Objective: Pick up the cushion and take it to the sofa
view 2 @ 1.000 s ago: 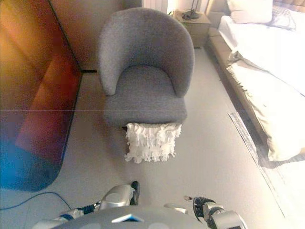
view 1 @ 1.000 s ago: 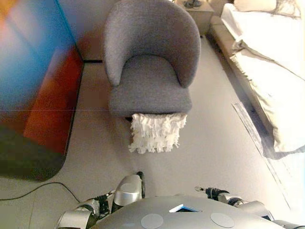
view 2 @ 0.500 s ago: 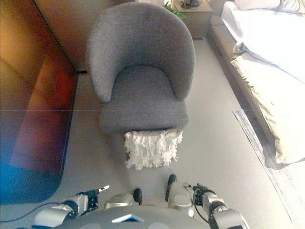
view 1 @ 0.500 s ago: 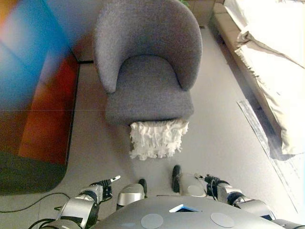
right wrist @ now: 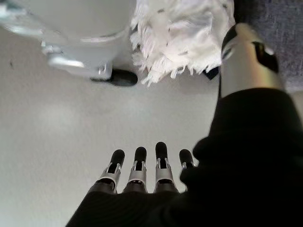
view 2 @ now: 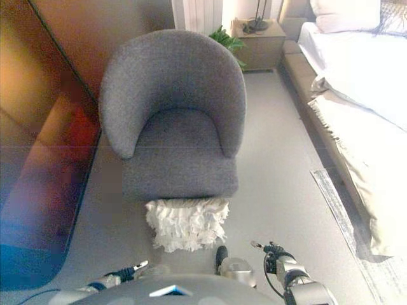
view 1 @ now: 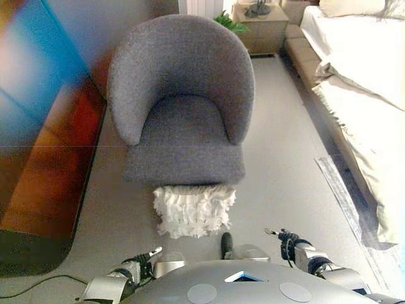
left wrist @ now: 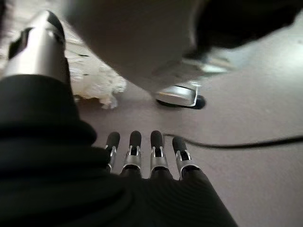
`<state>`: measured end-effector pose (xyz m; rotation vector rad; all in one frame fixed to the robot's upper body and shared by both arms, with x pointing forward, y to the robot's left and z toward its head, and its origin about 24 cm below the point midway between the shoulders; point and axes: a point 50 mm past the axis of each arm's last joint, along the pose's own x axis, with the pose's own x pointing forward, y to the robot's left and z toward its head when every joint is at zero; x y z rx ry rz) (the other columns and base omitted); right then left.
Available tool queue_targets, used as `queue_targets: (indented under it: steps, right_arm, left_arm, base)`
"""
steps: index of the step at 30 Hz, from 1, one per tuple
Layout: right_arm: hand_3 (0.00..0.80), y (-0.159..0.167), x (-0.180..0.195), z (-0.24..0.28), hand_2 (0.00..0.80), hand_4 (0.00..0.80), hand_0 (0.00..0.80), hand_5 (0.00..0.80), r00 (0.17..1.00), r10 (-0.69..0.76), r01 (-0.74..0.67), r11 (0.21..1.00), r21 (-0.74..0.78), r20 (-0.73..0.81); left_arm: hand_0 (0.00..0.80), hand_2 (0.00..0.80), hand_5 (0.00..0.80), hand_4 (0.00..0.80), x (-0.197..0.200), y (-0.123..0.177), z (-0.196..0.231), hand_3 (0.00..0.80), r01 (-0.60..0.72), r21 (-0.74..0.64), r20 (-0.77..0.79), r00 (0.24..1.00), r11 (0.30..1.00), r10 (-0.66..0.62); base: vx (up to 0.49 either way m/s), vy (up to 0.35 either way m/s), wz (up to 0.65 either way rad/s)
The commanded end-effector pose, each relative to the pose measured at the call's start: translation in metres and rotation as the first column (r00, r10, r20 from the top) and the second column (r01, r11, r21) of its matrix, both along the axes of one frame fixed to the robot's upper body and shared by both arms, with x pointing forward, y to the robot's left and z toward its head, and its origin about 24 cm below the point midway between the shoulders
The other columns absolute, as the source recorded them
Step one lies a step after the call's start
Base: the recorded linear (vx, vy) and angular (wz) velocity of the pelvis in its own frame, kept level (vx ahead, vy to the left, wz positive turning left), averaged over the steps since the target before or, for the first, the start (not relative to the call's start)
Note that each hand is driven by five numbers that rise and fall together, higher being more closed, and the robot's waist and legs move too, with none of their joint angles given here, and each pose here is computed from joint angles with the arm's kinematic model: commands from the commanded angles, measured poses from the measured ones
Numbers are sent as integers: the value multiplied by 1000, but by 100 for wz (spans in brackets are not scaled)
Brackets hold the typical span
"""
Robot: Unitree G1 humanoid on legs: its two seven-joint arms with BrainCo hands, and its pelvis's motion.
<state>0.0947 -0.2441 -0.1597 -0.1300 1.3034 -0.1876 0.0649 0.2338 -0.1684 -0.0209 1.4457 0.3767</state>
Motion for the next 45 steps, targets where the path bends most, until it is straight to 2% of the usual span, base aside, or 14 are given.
queue_targets:
  steps: [1, 6, 11, 19, 20, 21, 23, 28, 32, 38, 43, 45]
  right_arm:
    - [0, -10, 16, 6, 0, 0, 0, 0, 999, -16, 17, 999, -37, 30]
    - [0, -9, 9, 4, 0, 0, 0, 0, 999, -32, 33, 998, -48, 24]
    - [0, -9, 6, 3, 0, 0, 0, 0, 999, 17, -13, 993, -117, 30]
    - [0, -14, 63, 25, 0, 0, 0, 0, 971, 155, -98, 953, -286, 182]
    - [0, -39, 70, 36, 0, 0, 0, 0, 966, 154, -92, 955, -282, 206]
    - [0, -45, 74, 41, 0, 0, 0, 0, 958, 165, -94, 954, -284, 235]
    - [0, -36, 82, 43, 0, 0, 0, 0, 932, 215, -122, 944, -307, 293]
    - [0, -5, 115, 62, 0, 0, 0, 0, 826, 362, -156, 883, -443, 432]
    - [0, -9, 129, 78, 0, 0, 0, 0, 765, 430, -139, 837, -529, 479]
    - [0, -18, 147, 94, 0, 0, 0, 0, 732, 448, -93, 812, -576, 513]
    - [0, -19, 160, 105, 0, 0, 0, 0, 699, 473, -65, 789, -611, 537]
    - [0, -16, 167, 112, 0, 0, 0, 0, 680, 491, -58, 777, -627, 545]
  left_arm:
    - [0, 0, 0, 0, 9, -1, 1, 0, -27, 22, 19, 999, 999, 27]
    - [0, 0, 0, 0, 2, 2, 1, 0, -154, 29, 15, 988, 988, 153]
    - [0, 0, 0, 0, -2, 2, 1, 0, -196, 49, 0, 981, 979, 196]
    - [0, 0, 0, 0, 31, 17, 11, 0, -205, 97, 90, 976, 974, 196]
    - [0, 0, 0, 0, 42, 29, 17, 0, -199, 118, 112, 976, 973, 186]
    - [0, 0, 0, 0, 50, 40, 23, 0, -202, 136, 140, 973, 970, 183]
    - [0, 0, 0, 0, 62, 46, 28, 0, -225, 150, 194, 962, 963, 194]
    - [0, 0, 0, 0, 86, 36, 34, 0, -265, 107, 339, 916, 958, 215]
    - [0, 0, 0, 0, 109, 25, 42, 0, -235, 94, 423, 889, 967, 175]
    - [0, 0, 0, 0, 135, 17, 54, 0, -223, 62, 515, 842, 973, 160]
    - [0, 0, 0, 0, 152, 10, 62, 0, -159, 66, 581, 809, 985, 92]
    - [0, 0, 0, 0, 162, 8, 70, 0, -128, 87, 632, 774, 988, 44]
  base:
    - [119, 28, 20]
    - [147, 56, 21]
    - [194, 58, 10]
    - [33, 101, 3]
    - [-90, -31, -1]
    - [-94, -67, 5]
    - [-167, -14, 7]
    - [-232, 64, -9]
    - [-151, 24, -13]
    - [-74, 10, -2]
    - [-20, 45, 2]
    - [-8, 54, -2]
